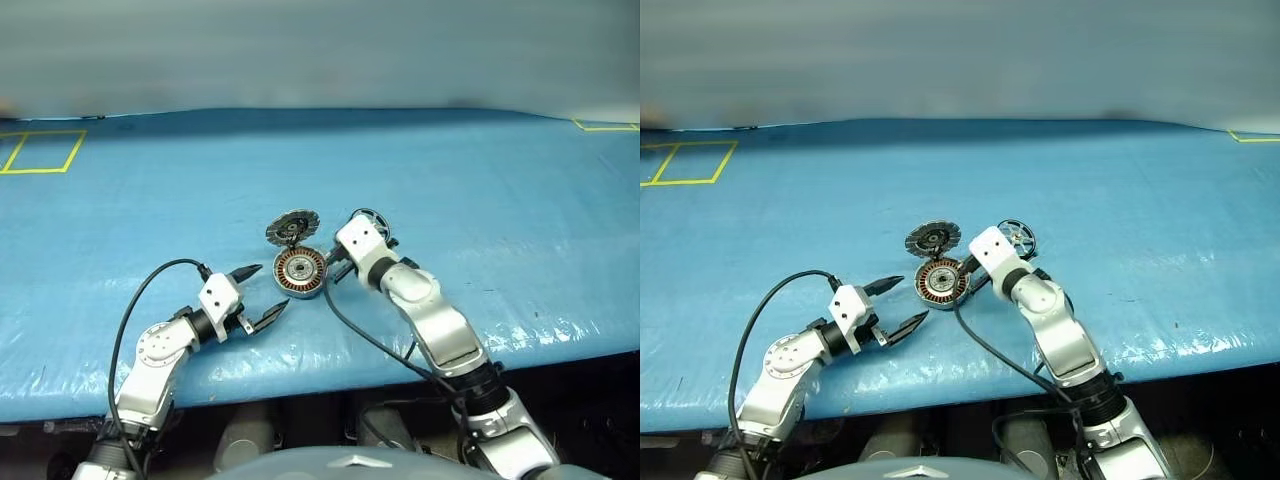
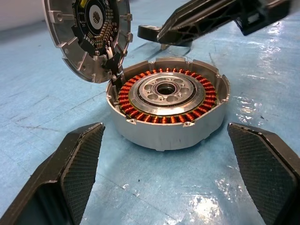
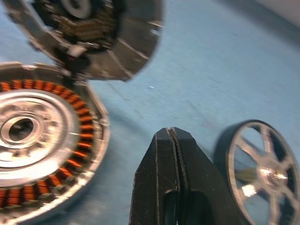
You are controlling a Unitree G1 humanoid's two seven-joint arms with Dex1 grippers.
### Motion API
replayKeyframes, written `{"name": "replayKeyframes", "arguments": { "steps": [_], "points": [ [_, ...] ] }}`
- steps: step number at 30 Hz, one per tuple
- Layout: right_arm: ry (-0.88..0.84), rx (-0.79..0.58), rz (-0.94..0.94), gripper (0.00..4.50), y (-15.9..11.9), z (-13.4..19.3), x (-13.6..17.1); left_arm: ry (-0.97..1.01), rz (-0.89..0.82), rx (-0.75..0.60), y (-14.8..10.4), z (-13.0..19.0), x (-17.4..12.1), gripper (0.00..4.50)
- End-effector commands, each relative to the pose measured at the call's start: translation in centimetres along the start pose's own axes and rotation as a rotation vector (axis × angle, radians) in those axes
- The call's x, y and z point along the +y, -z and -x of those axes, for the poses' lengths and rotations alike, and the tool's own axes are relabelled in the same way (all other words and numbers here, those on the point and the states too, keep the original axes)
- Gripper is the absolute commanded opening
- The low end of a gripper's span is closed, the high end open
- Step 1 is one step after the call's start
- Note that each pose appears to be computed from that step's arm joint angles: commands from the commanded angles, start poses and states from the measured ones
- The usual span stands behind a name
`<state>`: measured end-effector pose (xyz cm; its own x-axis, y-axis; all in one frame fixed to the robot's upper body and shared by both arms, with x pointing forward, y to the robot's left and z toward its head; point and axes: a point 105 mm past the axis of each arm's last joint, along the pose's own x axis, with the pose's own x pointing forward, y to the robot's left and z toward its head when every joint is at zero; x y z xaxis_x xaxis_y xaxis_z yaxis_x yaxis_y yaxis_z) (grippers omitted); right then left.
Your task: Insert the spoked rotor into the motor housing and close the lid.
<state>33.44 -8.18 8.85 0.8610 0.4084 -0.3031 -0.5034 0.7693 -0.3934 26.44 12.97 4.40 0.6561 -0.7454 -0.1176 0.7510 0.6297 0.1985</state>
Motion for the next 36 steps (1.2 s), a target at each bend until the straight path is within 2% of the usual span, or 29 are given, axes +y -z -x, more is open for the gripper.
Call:
{"name": "replayKeyframes", "arguments": {
  "steps": [1, 6, 11, 36],
  "points": [
    [0.104, -0.026, 0.063, 0.02, -1.2, 0.8, -3.1, 0.006, -0.022, -0.047, -1.0, -0.1, -0.1, 4.50],
    [0.227, 0.036, 0.118, 0.02, -0.8, 1.8, -7.2, 0.006, -0.018, -0.054, -0.9, -0.4, -0.2, 4.50],
    [0.247, 0.095, 0.114, 1.54, 0.3, 1.6, -8.4, 0.009, -0.003, -0.066, -0.8, -0.9, -0.7, 4.50],
    [0.134, 0.153, 0.044, 1.54, 2.5, 0.1, -4.9, -0.039, -0.021, -0.050, -0.4, -0.2, -0.4, 4.50]
  ]
}}
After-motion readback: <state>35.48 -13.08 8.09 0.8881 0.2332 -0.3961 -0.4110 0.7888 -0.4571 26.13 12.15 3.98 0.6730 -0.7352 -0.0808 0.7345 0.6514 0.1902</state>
